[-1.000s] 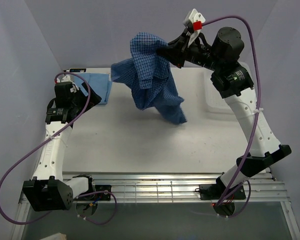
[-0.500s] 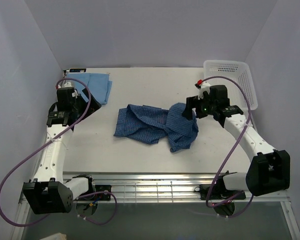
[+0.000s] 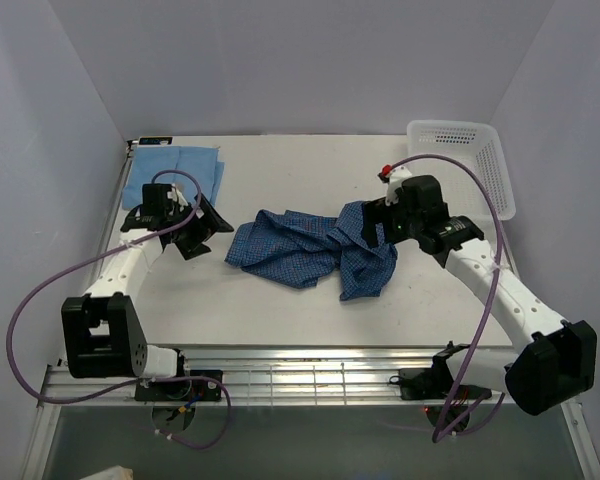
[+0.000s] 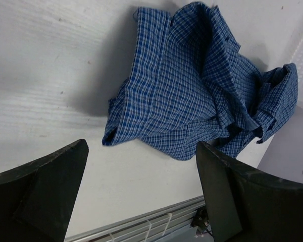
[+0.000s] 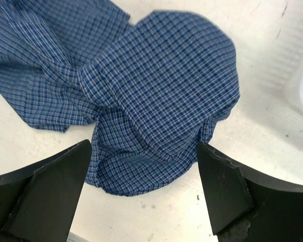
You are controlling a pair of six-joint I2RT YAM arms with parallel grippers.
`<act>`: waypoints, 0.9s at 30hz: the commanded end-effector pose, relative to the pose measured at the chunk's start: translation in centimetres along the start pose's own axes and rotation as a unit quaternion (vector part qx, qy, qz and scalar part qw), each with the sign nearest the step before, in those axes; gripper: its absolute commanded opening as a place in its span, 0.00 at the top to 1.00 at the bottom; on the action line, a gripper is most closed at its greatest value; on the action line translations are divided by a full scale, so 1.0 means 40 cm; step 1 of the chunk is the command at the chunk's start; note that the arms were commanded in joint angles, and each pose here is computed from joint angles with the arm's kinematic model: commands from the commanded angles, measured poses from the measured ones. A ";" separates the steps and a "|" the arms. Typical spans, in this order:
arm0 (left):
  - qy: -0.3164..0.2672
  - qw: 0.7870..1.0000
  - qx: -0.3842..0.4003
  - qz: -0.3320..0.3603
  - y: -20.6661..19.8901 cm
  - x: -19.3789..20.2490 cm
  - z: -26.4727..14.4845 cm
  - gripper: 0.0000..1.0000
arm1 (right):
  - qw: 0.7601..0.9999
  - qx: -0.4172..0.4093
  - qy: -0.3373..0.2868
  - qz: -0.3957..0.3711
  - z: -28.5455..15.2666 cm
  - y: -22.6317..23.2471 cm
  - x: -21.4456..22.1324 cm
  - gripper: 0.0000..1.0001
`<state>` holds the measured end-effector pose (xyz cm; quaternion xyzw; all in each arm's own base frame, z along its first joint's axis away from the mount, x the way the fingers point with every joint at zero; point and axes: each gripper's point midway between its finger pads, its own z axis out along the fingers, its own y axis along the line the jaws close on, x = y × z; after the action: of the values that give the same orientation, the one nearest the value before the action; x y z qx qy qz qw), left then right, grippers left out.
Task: Fold and stack the long sleeve shirts
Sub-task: Flatten the shirt out
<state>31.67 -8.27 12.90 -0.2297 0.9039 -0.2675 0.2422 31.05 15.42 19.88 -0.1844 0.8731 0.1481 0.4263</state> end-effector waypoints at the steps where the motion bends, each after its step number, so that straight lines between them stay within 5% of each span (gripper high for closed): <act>1: -0.028 0.997 0.064 0.027 -0.093 -0.089 0.018 0.02 | 0.998 0.050 0.034 -0.017 0.011 -0.010 0.021 0.10; 11: 0.057 0.998 0.013 0.002 -0.021 -0.075 0.239 0.02 | 0.994 0.058 0.049 -0.079 0.119 0.063 -0.031 0.10; 21: 0.096 0.995 -0.001 0.025 -0.015 -0.040 0.367 0.03 | 0.995 0.066 0.067 -0.017 0.258 0.118 -0.066 0.10; 24: 0.115 0.993 0.012 0.035 -0.032 -0.019 0.393 0.17 | 0.993 0.089 0.083 -0.008 0.295 0.108 -0.045 0.10; 27: 0.121 0.991 0.016 0.055 -0.044 0.001 0.395 0.49 | 0.990 0.101 0.098 0.004 0.316 0.102 -0.027 0.07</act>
<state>41.83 -14.77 3.19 -0.1688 0.9246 -0.3034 0.1565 37.41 24.04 12.47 -0.1870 0.9213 0.0460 0.3379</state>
